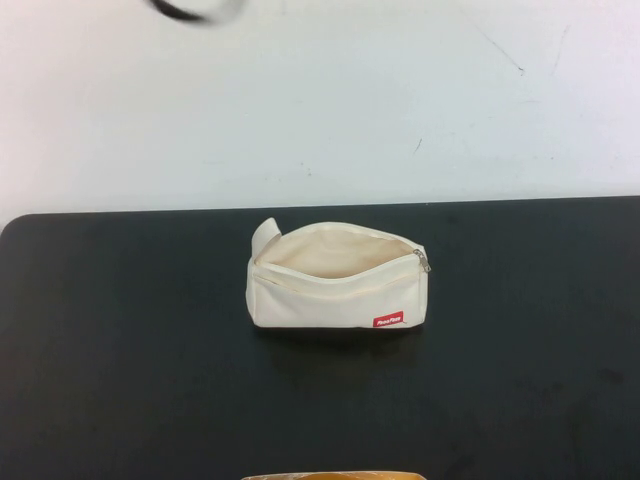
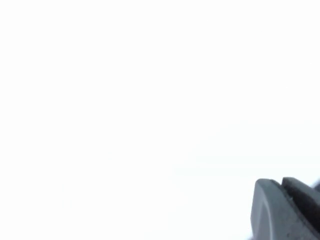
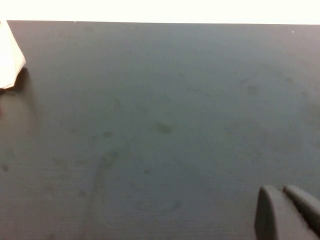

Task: Put eraser into pencil case

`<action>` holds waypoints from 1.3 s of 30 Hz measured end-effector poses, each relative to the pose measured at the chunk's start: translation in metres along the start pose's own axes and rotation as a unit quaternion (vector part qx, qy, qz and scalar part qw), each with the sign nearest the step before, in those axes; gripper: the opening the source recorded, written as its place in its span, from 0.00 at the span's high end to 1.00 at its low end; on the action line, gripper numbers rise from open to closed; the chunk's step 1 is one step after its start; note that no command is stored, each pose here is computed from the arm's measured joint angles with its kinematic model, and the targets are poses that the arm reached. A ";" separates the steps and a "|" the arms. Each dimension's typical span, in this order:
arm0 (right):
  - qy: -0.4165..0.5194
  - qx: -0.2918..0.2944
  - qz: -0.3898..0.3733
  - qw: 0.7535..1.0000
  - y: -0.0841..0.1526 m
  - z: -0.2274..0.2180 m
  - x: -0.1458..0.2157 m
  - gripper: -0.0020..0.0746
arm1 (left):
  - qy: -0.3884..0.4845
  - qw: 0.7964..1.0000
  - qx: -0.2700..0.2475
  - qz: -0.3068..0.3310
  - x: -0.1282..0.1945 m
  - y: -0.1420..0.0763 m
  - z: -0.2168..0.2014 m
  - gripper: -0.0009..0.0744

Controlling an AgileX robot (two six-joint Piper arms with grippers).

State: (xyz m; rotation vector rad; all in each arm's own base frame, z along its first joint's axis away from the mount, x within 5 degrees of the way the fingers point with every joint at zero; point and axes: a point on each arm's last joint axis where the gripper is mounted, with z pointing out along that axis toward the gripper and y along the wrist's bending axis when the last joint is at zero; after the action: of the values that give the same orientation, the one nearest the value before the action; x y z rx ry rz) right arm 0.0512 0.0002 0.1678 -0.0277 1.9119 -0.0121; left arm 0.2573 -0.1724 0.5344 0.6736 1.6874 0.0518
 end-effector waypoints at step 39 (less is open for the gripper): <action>0.000 0.000 0.000 1.000 0.000 0.000 0.000 0.98 | 0.101 0.980 0.082 -0.153 0.274 -0.059 -0.105 0.99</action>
State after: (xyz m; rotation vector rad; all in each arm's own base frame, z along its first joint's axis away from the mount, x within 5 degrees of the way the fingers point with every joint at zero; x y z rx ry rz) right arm 0.0512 0.0002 0.1678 -0.0273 1.9119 -0.0118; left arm 0.1172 -0.0622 0.2942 0.5361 1.9912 -0.2483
